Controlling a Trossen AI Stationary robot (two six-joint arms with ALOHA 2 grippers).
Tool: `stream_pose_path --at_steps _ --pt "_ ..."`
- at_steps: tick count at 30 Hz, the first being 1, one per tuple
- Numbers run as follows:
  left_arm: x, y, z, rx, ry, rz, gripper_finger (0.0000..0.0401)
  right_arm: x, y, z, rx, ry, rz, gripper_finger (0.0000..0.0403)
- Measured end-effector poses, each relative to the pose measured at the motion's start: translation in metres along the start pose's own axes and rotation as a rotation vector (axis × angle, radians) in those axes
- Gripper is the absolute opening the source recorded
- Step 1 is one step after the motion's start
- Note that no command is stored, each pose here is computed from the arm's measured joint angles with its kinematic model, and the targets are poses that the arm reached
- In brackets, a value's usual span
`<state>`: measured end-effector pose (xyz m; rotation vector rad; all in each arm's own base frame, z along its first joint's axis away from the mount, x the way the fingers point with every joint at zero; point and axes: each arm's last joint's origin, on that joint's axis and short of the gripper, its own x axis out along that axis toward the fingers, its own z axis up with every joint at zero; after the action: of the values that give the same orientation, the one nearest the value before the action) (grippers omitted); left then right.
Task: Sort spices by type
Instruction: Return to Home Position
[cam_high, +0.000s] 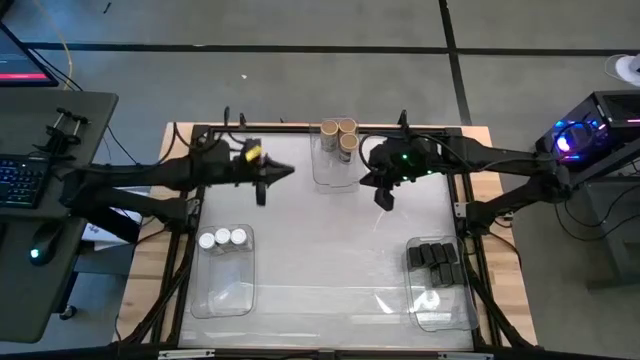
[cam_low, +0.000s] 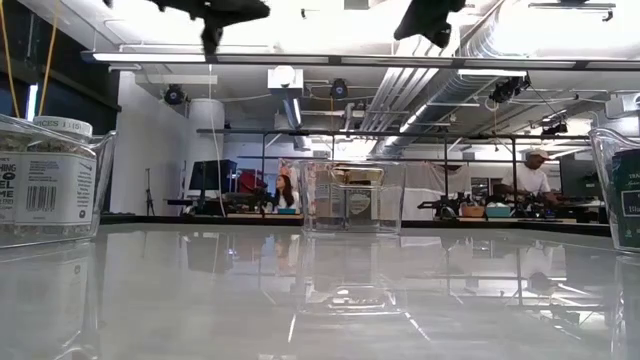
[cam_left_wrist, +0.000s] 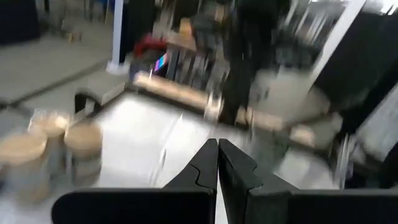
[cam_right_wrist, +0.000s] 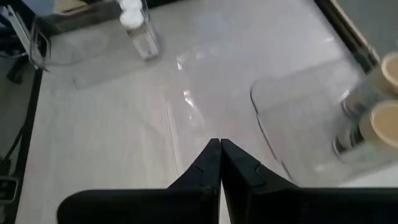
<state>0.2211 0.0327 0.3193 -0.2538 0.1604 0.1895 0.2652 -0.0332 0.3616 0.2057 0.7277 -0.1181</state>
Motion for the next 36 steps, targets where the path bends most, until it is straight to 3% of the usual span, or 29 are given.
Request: stream_pose_path --at_steps 6,11,16,23,31,36 --pt "0.002 0.03 -0.013 -0.099 -0.136 -0.063 0.0 -0.028 0.0 -0.014 0.067 0.057 -0.011 0.0" --pt "-0.033 0.034 -0.038 -0.16 -0.182 -0.051 0.0 -0.058 0.001 -0.02 0.172 -0.007 -0.04 0.0" --pt "-0.075 0.033 -0.059 -0.209 -0.347 0.015 0.0 -0.073 0.002 -0.014 0.227 -0.147 -0.08 0.0" --pt "-0.105 0.035 -0.091 -0.28 -0.494 0.002 0.0 -0.058 0.001 0.005 0.224 -0.267 -0.07 0.0" --pt "-0.096 0.044 -0.131 -0.366 -0.536 -0.007 0.0 -0.03 -0.002 0.013 0.303 -0.23 -0.021 0.0" --pt "-0.092 0.043 -0.137 -0.389 -0.492 -0.012 0.0 -0.028 -0.003 0.011 0.297 -0.206 -0.022 0.0"
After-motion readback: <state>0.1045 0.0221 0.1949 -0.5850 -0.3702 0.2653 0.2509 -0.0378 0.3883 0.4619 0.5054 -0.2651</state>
